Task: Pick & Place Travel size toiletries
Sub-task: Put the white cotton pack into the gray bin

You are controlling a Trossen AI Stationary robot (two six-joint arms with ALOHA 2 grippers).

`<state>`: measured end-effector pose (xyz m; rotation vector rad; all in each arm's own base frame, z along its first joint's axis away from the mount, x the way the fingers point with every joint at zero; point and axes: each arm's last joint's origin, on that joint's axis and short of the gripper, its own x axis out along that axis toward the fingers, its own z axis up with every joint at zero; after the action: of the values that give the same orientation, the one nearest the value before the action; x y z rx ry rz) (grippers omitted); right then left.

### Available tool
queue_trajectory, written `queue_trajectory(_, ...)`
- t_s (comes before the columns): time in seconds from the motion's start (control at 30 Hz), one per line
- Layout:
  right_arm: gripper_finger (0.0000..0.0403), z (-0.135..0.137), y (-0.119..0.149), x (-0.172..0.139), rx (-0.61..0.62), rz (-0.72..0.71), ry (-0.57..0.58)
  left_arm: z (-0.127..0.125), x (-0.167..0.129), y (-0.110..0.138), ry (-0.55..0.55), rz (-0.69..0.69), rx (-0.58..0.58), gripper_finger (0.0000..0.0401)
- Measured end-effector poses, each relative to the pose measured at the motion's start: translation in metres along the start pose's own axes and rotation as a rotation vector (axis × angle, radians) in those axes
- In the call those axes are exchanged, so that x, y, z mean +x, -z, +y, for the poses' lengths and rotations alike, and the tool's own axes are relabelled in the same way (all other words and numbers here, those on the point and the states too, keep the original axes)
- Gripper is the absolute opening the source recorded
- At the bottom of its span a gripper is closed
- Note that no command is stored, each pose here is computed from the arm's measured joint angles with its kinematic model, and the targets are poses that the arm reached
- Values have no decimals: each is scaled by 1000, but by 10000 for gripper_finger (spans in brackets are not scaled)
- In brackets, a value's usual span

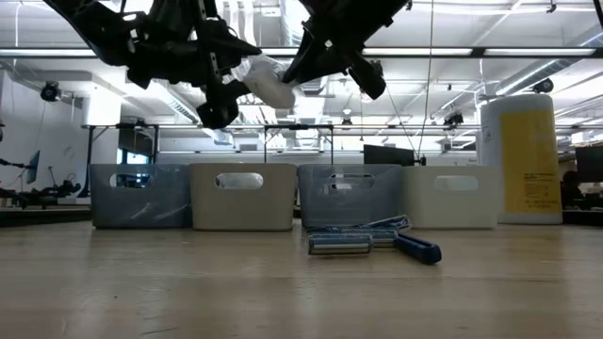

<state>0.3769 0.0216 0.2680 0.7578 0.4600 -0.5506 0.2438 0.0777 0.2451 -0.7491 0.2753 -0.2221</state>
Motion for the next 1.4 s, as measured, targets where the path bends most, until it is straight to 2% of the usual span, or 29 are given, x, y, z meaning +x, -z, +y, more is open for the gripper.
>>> queue_trajectory(0.33, 13, -1, 0, 3, 0, -5, 0, 0, 0, 1, 14, 12, -2, 224)
queue_trajectory(0.53, 13, 3, -3, 3, 3, -27, -41, 2, 0, 1, -20, 3, 0, 218)
queue_trajectory(0.67, 13, 3, -3, 3, -7, -20, -39, 6, 0, 5, -66, 24, 5, 187)
queue_trajectory(0.83, 19, 2, -3, 3, -14, -20, -38, 6, 0, 6, -74, 27, 27, 116)
queue_trajectory(0.93, 42, 2, -2, 3, -15, -7, -45, 6, 0, 6, -82, 24, 48, 74)
queue_trajectory(1.07, 96, 2, -2, 3, -15, 18, -59, 8, 0, 6, -130, 10, 70, 37)
queue_trajectory(1.2, 161, 2, -4, -1, -20, 18, -61, 12, -1, 7, -201, 3, 89, 28)
queue_trajectory(1.4, 244, -1, -12, -22, -57, 18, -22, 21, -4, 11, -372, 7, 142, 31)
